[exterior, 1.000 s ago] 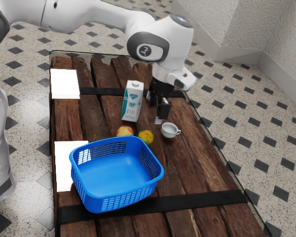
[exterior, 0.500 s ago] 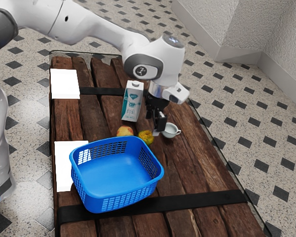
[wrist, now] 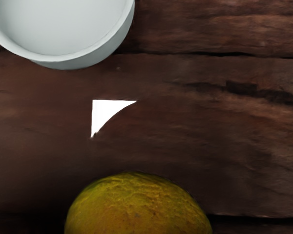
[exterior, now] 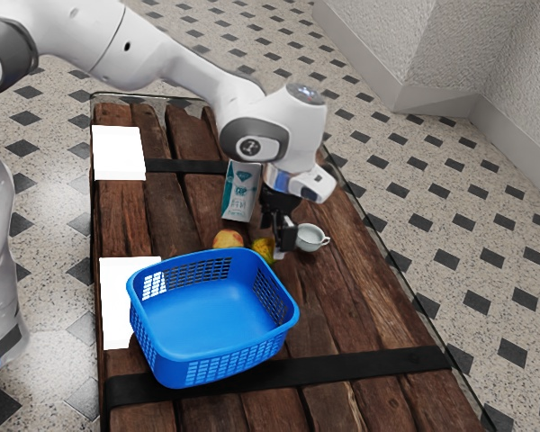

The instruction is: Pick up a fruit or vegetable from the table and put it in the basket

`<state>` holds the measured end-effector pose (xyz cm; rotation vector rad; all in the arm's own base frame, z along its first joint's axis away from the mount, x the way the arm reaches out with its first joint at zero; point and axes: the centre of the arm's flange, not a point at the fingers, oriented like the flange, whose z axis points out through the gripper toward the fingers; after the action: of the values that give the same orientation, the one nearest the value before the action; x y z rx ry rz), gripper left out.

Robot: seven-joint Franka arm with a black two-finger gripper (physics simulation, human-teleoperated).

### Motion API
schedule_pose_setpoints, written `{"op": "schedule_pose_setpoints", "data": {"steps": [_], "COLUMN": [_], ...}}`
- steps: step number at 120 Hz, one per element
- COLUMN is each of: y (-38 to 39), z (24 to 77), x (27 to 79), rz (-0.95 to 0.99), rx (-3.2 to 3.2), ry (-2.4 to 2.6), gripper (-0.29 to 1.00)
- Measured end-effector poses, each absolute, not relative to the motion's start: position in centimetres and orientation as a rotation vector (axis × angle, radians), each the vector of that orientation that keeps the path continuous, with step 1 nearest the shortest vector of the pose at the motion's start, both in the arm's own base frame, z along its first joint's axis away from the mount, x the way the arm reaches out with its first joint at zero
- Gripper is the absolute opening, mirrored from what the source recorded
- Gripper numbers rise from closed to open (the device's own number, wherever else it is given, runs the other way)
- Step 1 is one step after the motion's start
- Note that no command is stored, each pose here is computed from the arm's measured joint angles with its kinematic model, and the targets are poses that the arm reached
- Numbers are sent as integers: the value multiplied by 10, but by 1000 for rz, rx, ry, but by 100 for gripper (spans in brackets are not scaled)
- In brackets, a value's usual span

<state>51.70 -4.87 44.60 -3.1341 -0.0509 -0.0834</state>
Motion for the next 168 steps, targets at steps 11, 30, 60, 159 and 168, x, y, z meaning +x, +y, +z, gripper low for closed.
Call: {"op": "schedule_pose_setpoints", "data": {"steps": [11,30,60,159,168], "y": [-49,-44,-45,-123,-149], "z": [436,428,416,584,591], "x": [518,521,522,429,409], "rz": [-75,-76,-64,-417,-407], "rx": [-3139,-3145,-3156,-3080,-3061], "ry": [-55,-75,-86,149,228], "gripper": [70,70,68,36,35]}}
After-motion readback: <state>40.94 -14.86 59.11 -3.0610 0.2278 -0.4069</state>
